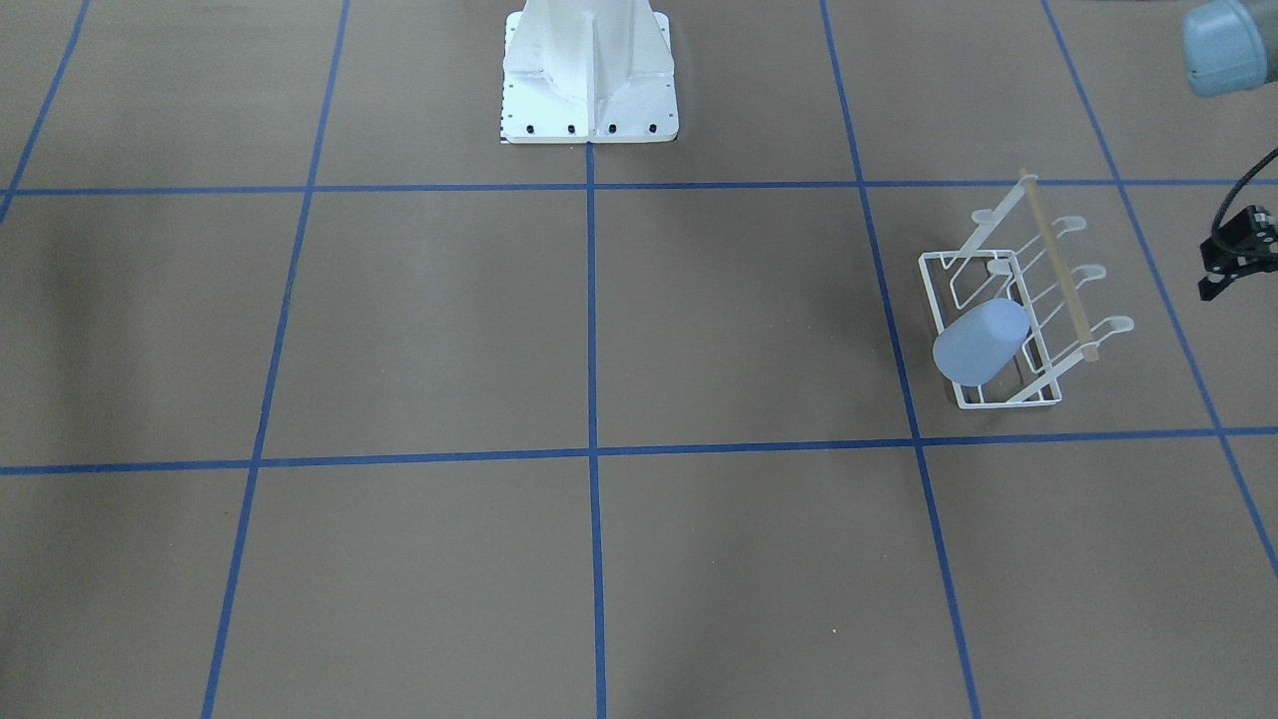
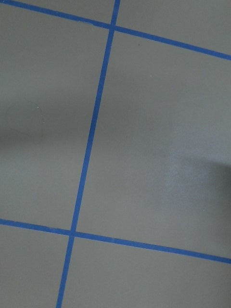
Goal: Hang cup on cup holder
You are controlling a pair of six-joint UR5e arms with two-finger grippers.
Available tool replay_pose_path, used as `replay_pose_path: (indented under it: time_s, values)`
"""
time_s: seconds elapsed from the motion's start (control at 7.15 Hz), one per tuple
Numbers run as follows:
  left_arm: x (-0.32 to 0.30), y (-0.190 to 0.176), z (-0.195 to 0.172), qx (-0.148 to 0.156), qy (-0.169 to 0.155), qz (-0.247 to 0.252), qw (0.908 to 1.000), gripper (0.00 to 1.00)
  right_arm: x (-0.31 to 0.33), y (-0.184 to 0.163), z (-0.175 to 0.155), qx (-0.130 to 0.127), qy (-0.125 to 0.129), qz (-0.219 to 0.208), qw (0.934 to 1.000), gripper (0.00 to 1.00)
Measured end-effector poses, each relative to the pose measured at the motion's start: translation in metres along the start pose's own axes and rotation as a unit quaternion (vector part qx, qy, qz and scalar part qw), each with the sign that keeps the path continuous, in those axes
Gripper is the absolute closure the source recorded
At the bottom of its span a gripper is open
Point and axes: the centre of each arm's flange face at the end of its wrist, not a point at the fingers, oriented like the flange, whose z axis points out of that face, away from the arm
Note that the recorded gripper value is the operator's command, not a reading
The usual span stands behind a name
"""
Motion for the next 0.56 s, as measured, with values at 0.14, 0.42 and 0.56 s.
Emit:
replay_pose_path:
  time_s: [0.14,0.42,0.56]
  values:
    - [-0.009,0.022,0.003,-0.001,0.002,-0.007,1.0,0.02,0.002,0.006,0.001,-0.003,0.0,0.004,1.0,0.0]
    - [-0.021,0.057,0.013,0.013,0.027,-0.011,0.9995,0.02,0.007,0.016,0.006,-0.009,0.004,0.008,0.9999,0.0]
    - [-0.02,0.065,0.013,0.02,0.052,-0.035,0.9978,0.02,0.006,0.018,0.012,-0.015,0.006,0.007,0.9998,0.0]
